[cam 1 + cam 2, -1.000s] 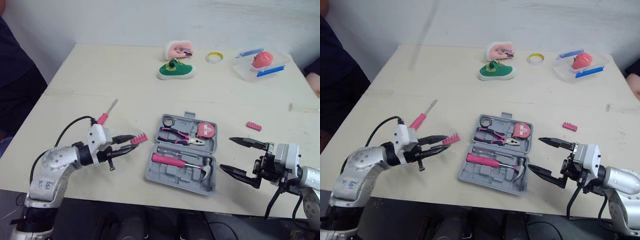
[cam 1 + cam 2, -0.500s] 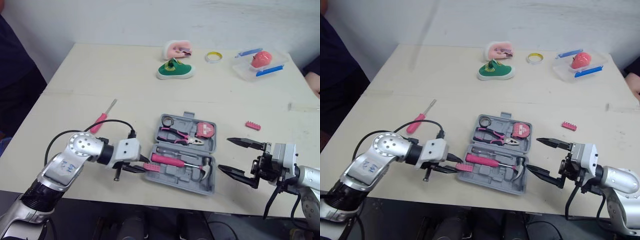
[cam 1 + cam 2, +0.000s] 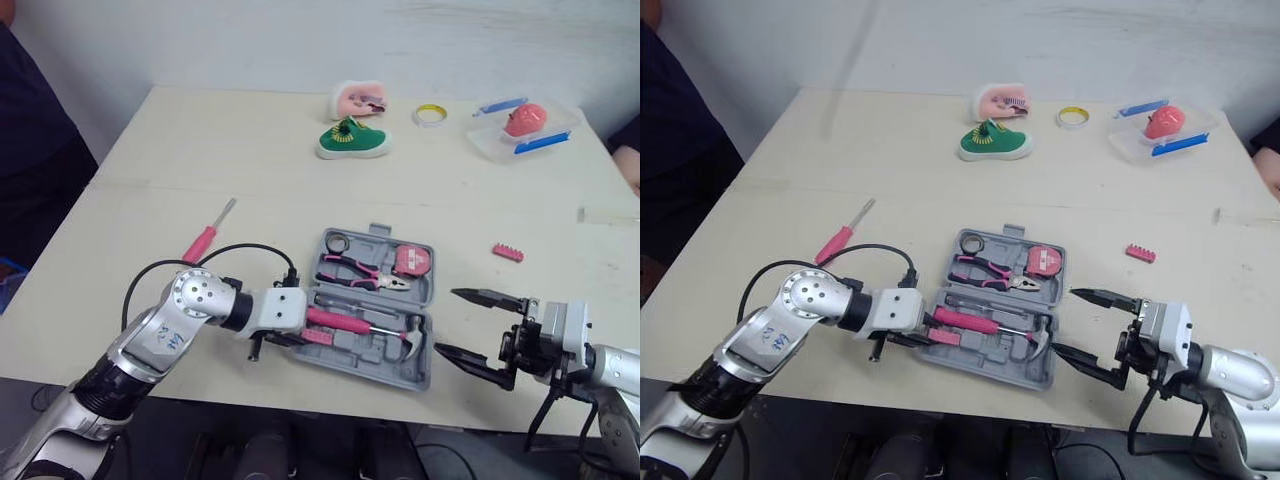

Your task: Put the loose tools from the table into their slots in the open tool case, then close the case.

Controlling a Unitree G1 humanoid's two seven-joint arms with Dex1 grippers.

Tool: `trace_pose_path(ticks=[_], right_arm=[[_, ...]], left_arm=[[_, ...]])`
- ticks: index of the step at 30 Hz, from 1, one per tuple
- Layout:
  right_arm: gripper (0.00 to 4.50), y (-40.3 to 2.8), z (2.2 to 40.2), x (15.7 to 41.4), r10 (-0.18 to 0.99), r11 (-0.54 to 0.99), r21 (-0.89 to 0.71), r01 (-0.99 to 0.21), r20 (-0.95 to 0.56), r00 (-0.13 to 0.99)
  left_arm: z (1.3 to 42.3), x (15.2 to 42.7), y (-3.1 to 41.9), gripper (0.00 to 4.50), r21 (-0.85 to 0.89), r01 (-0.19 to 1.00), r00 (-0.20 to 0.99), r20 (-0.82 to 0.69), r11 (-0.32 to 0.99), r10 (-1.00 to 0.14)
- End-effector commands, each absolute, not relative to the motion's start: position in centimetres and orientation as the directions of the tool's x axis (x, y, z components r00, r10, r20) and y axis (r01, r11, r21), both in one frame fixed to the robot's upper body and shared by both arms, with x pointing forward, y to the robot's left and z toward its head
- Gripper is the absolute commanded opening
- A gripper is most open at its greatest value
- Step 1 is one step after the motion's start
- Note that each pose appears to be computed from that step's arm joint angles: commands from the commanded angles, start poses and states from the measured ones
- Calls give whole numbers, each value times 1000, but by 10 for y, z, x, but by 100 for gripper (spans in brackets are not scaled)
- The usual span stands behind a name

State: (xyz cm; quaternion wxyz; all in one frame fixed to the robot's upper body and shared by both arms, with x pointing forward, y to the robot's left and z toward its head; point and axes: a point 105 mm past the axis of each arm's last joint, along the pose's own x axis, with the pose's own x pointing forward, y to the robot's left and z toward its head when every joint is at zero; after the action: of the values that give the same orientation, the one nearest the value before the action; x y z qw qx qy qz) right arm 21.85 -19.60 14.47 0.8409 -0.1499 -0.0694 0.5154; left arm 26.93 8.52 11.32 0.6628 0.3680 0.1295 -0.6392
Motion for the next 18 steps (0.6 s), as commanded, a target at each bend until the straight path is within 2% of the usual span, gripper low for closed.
trace_pose_path(ticks=[1,11,14,16,18], right_arm=[[450,-196,149,215,892,420,-348,-838,-12,452],[450,-195,142,205,911,384,-295,-875,-34,411],[450,-198,141,205,906,393,-298,-870,-35,421],[450,-199,140,205,906,393,-297,-870,-37,422],[450,-199,140,205,907,391,-296,-871,-39,420]], left_arm=[[111,271,85,65,340,935,157,-659,-105,-736],[107,274,79,65,373,921,169,-648,-116,-742],[114,275,75,65,392,914,169,-608,-108,-776],[120,273,71,167,405,906,156,-582,-119,-798],[133,273,67,221,461,880,164,-519,-112,-839]])
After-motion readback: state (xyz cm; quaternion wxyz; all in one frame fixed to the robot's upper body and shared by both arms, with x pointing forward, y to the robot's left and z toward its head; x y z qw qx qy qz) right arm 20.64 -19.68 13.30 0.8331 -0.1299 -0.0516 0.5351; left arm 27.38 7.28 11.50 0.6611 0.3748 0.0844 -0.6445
